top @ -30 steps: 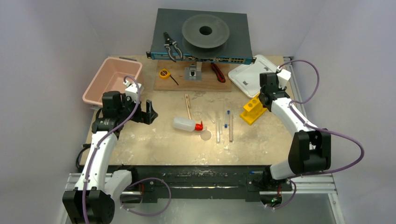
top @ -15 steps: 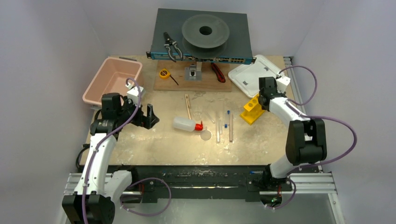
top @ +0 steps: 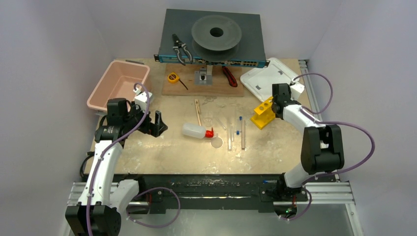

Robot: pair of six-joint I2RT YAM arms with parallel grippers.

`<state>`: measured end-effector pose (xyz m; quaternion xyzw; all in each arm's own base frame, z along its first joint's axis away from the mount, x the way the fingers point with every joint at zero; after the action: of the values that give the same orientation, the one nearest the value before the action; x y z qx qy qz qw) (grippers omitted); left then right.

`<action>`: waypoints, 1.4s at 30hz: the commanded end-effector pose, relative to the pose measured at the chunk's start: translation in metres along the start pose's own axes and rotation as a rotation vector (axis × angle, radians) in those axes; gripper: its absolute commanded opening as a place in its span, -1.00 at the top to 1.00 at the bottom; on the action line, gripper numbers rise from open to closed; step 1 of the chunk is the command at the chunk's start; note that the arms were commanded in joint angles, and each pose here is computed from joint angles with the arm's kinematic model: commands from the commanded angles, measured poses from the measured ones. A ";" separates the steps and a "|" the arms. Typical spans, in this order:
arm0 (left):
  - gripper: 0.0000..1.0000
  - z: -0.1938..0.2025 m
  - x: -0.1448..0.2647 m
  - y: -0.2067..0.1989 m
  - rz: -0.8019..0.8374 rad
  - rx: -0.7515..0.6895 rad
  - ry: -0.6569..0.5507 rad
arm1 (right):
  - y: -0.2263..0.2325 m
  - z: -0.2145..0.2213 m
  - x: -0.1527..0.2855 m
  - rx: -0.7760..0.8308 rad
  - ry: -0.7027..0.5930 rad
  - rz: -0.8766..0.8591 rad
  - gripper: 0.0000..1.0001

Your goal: Organize the chemistry lab equipment

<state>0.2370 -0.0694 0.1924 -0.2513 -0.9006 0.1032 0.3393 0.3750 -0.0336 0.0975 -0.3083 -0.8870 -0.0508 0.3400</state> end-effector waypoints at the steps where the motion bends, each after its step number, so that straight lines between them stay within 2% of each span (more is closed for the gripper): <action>1: -1.00 -0.015 0.005 -0.005 0.024 -0.051 -0.045 | 0.017 0.004 0.019 -0.112 -0.003 -0.124 0.77; 8: -1.00 -0.016 0.005 0.001 -0.008 -0.067 -0.047 | 0.055 0.034 0.062 -0.062 0.001 -0.241 0.73; 13: -1.00 -0.012 0.004 0.005 -0.028 -0.087 -0.045 | 0.057 0.030 0.087 -0.092 -0.026 -0.317 0.69; 17: -1.00 -0.011 0.005 0.006 -0.032 -0.088 -0.039 | 0.047 -0.008 0.104 -0.087 -0.137 -0.305 0.46; 19: -1.00 -0.011 0.004 0.006 -0.033 -0.080 -0.037 | 0.042 -0.036 0.107 -0.075 -0.211 -0.271 0.22; 20: -1.00 -0.012 0.004 0.006 -0.031 -0.078 -0.038 | 0.042 -0.048 0.105 -0.057 -0.232 -0.256 0.11; 23: -1.00 -0.012 0.004 0.004 -0.025 -0.070 -0.036 | 0.043 -0.072 0.087 -0.057 -0.224 -0.219 -0.06; 29: -1.00 -0.007 0.003 0.005 -0.027 -0.054 -0.021 | 0.049 -0.076 0.042 -0.102 -0.201 -0.255 -0.13; 33: -1.00 0.000 0.002 0.005 -0.021 -0.055 -0.003 | 0.042 -0.086 0.018 -0.153 -0.176 -0.217 -0.17; 35: -1.00 0.002 0.001 0.006 -0.020 -0.054 0.003 | 0.044 -0.093 0.012 -0.161 -0.174 -0.205 -0.21; 38: -1.00 0.001 0.001 0.005 -0.018 -0.056 0.000 | 0.041 -0.105 0.005 -0.173 -0.180 -0.140 -0.38; 42: -1.00 -0.001 0.002 0.003 -0.005 -0.047 -0.002 | 0.039 -0.124 -0.002 -0.188 -0.210 -0.079 -0.42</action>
<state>0.2360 -0.0646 0.1872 -0.2466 -0.9022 0.0821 0.3441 0.4501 -0.0289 0.1453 -0.2753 -0.9168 -0.1071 0.2688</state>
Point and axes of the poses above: each gripper's point midway between its finger pads, its own x axis back along the fingers, its own y axis along the line the jaws close on, z = x × y, the point moved 2 cm from there along x, back along the fingers, and after that the axes turned 10 degrees about x, right-handed, at the moved point
